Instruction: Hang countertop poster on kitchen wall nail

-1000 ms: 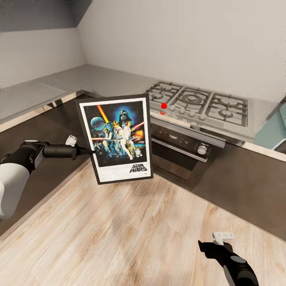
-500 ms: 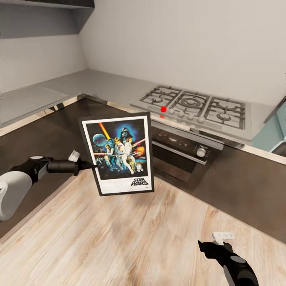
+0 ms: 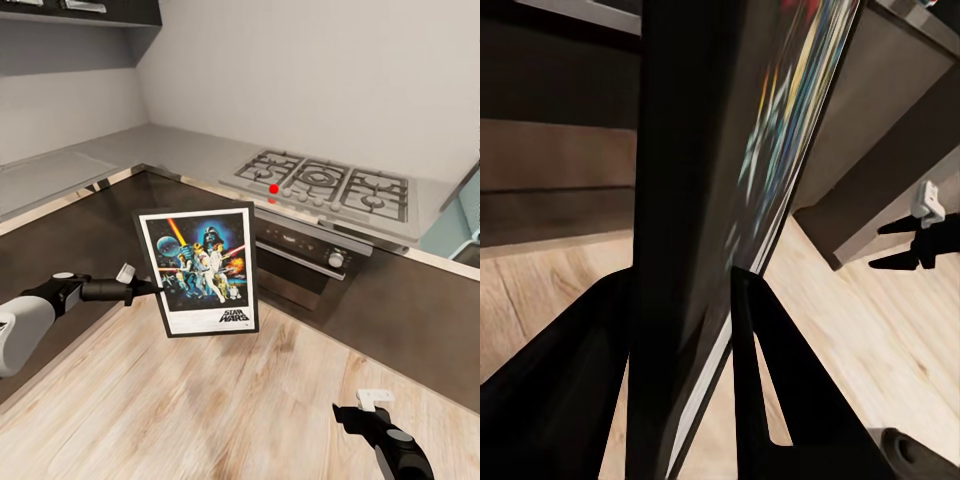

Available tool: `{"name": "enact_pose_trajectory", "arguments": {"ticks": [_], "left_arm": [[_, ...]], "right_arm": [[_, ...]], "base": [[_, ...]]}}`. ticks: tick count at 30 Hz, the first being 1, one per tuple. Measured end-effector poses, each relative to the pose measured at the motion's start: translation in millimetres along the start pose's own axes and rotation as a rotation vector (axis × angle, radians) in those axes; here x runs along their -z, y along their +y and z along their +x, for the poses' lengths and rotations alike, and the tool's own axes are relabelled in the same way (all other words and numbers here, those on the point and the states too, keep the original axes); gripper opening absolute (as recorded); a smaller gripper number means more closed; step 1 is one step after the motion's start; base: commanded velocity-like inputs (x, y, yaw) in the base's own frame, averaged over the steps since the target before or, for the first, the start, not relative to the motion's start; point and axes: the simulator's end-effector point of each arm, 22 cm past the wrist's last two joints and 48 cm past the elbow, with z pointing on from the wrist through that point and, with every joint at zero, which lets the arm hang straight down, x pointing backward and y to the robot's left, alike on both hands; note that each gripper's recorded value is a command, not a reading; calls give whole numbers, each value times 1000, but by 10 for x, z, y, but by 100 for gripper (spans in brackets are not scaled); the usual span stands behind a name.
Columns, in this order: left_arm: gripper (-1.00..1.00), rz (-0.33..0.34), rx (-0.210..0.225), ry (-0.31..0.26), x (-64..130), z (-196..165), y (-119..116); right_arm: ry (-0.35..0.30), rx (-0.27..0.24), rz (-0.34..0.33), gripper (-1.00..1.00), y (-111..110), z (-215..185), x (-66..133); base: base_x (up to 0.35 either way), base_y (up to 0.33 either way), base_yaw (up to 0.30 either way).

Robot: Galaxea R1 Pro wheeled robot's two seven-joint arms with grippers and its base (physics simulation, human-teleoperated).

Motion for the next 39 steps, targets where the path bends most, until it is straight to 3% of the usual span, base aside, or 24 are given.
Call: {"name": "enact_pose_trajectory", "arguments": {"ticks": [20,25,30,36,39], "left_arm": [[-100,0,-18,-9,47,-99,-104],[-100,1,-16,-9,43,-101,-110],[-100,19,-17,-7,23,-99,-151],[-100,26,-16,-2,21,-92,-167],[-100,26,-16,-1,21,-90,-167]], "right_arm": [[-32,-1,-3,100,1,-132,71],[-62,-1,-14,100,14,-325,68],[-150,5,-127,100,252,-909,79],[-243,38,-347,100,701,-1509,236],[-280,54,-415,100,829,-1744,325]], "base": [[0,0,0],[0,0,0],[0,0,0],[0,0,0],[0,0,0]]}}
